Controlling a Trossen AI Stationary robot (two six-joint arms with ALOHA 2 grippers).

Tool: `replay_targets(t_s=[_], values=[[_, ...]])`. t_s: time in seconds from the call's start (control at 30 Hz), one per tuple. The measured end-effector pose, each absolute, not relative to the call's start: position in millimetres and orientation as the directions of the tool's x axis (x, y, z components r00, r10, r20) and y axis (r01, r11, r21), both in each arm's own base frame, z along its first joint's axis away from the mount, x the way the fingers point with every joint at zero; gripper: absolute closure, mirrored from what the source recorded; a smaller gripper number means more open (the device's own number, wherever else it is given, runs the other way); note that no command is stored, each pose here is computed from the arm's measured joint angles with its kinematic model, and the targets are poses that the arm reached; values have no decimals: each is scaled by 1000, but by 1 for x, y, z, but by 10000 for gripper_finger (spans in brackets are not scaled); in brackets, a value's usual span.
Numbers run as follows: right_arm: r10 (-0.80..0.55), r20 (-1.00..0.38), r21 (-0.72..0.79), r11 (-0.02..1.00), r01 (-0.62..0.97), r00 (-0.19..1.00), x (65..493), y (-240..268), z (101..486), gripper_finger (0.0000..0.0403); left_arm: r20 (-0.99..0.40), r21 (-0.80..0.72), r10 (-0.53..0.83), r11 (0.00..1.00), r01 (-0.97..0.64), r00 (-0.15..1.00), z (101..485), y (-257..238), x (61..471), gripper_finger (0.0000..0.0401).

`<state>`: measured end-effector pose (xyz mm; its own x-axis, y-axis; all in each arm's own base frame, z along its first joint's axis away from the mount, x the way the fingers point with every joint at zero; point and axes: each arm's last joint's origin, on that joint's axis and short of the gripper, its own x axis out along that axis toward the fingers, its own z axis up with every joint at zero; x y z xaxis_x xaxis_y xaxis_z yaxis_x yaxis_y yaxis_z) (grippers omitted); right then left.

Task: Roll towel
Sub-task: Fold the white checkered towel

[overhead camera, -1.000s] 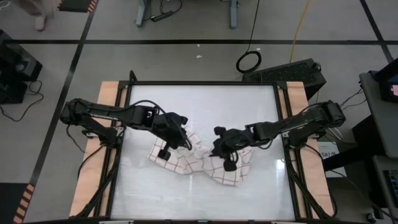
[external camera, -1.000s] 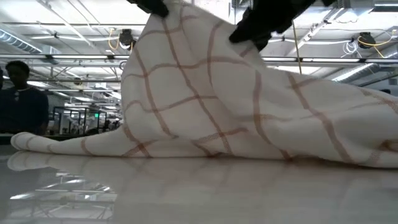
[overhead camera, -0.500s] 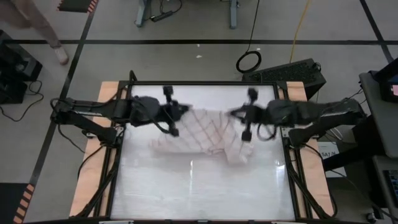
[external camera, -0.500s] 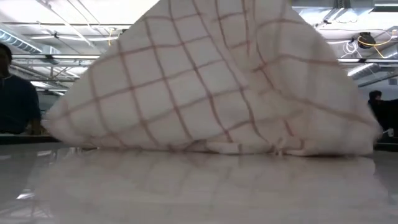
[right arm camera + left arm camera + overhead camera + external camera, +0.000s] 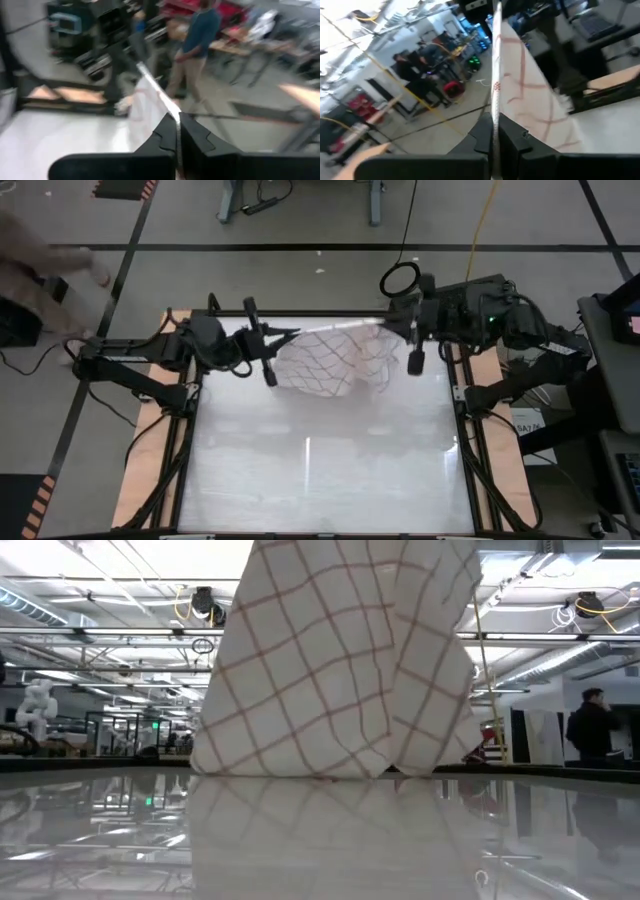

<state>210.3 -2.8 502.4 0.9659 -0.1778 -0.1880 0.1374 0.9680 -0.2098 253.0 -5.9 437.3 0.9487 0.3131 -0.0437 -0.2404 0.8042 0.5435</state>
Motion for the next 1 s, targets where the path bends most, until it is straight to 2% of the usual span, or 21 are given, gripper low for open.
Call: replay_targets(t_s=[0.13,0.3,0.5,0.6,0.67,0.8,0.9,1.0], values=[[-82,-316,-106,993,50,945,215,10,488,403,-126,512,264,843,-166,956,430,-16,249,384],[37,-487,26,999,-28,872,222,34,467,403,-296,422,125,906,12,947,414,-32,243,384],[136,-574,95,991,-99,808,235,70,451,403,-469,265,-17,951,159,883,396,-49,237,383],[174,-613,111,985,-134,771,243,92,440,403,-518,187,-53,967,173,854,388,-57,236,383],[196,-643,121,981,-154,740,249,107,431,403,-545,125,-126,965,229,829,381,-64,236,383],[215,-708,135,976,-169,673,261,138,409,403,-589,14,-239,952,306,772,370,-79,243,383],[161,-746,99,986,-131,646,273,162,389,403,-635,-24,-268,944,328,725,359,-89,248,381],[102,-781,60,994,-88,616,288,186,362,403,-683,-55,-321,918,392,656,347,-102,253,361]])
